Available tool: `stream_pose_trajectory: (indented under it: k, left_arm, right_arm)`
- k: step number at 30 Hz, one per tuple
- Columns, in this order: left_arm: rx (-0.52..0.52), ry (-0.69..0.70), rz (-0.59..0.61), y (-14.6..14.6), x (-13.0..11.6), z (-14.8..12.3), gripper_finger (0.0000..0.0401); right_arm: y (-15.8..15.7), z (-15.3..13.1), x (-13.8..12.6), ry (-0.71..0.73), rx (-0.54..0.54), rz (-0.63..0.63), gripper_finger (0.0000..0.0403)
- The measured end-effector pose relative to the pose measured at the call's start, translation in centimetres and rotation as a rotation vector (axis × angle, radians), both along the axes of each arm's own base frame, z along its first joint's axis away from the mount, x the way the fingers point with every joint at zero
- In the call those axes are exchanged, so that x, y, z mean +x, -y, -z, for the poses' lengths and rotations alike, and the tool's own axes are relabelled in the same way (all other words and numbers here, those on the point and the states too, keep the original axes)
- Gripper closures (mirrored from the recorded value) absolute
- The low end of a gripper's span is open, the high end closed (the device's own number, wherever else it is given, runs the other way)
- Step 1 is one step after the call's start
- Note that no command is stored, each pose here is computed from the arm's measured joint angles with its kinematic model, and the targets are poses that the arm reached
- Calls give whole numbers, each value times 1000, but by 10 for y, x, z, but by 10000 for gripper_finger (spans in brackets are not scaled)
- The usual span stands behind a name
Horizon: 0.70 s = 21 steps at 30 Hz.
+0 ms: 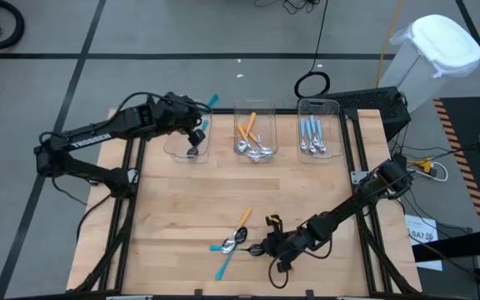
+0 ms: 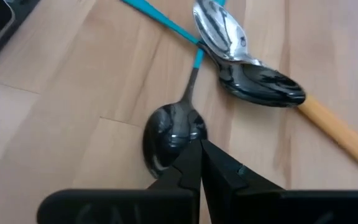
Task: Sort silverware by color (type)
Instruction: Put the blue spoon into the left transparent bin
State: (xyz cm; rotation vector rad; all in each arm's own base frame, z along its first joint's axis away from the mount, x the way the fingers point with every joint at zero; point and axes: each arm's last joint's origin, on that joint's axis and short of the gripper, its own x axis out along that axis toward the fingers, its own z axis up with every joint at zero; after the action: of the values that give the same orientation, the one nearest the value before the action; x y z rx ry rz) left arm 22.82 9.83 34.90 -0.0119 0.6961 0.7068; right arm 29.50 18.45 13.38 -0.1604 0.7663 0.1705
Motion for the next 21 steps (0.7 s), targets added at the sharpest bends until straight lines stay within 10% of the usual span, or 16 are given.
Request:
stream_pose_trajectory:
  k: [21]
  left_arm:
    - [-126, 35, -289, -44, -13, 92, 398]
  right_arm:
    - [17, 6, 1, -79, -128, -5, 399]
